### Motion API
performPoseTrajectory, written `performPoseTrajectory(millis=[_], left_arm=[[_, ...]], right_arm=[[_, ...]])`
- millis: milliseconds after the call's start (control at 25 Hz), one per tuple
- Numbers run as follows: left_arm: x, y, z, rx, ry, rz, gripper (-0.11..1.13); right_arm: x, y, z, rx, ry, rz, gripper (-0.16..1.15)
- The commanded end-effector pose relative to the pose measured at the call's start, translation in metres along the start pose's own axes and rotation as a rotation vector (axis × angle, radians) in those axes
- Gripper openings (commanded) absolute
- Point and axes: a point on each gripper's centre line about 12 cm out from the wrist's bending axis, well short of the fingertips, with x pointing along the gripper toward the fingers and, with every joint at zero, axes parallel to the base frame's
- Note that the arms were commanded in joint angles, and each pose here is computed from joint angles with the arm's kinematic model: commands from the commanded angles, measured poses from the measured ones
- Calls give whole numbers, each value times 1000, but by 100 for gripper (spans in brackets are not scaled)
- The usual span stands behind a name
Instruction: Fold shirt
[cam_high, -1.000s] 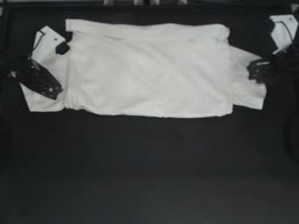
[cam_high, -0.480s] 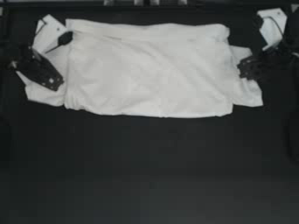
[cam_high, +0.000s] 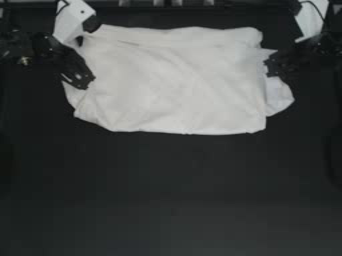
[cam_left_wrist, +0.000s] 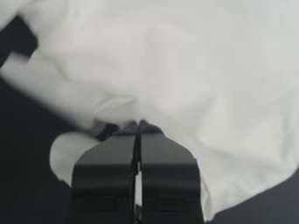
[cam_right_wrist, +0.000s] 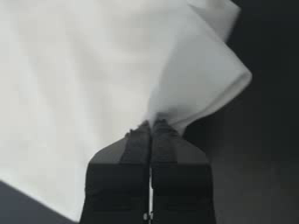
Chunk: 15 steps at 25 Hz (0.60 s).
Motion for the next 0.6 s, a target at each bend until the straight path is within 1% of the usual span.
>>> performPoseTrajectory(millis=[40,120,200,240,400,600], left_arm=[[-25,-10,23,4,-119,-51,1],[-28,-15,29,17,-155,-74,1],[-32,-21,36,19,-187,-101,1],[-33,-23,40,13,-203,-112,1],[-39,-33,52,29,-248,-144,1],[-30,-51,64,53,-251,-166,1]], right_arm=[[-16,17,16,-12,-65,55,5],[-19,23,19,-18,-83,78,5],[-22,29,23,-24,-101,100,5],[-24,32,25,-25,-110,111,5],[-29,45,33,-33,-147,156,5],[-25,70,47,-58,-186,212,5]])
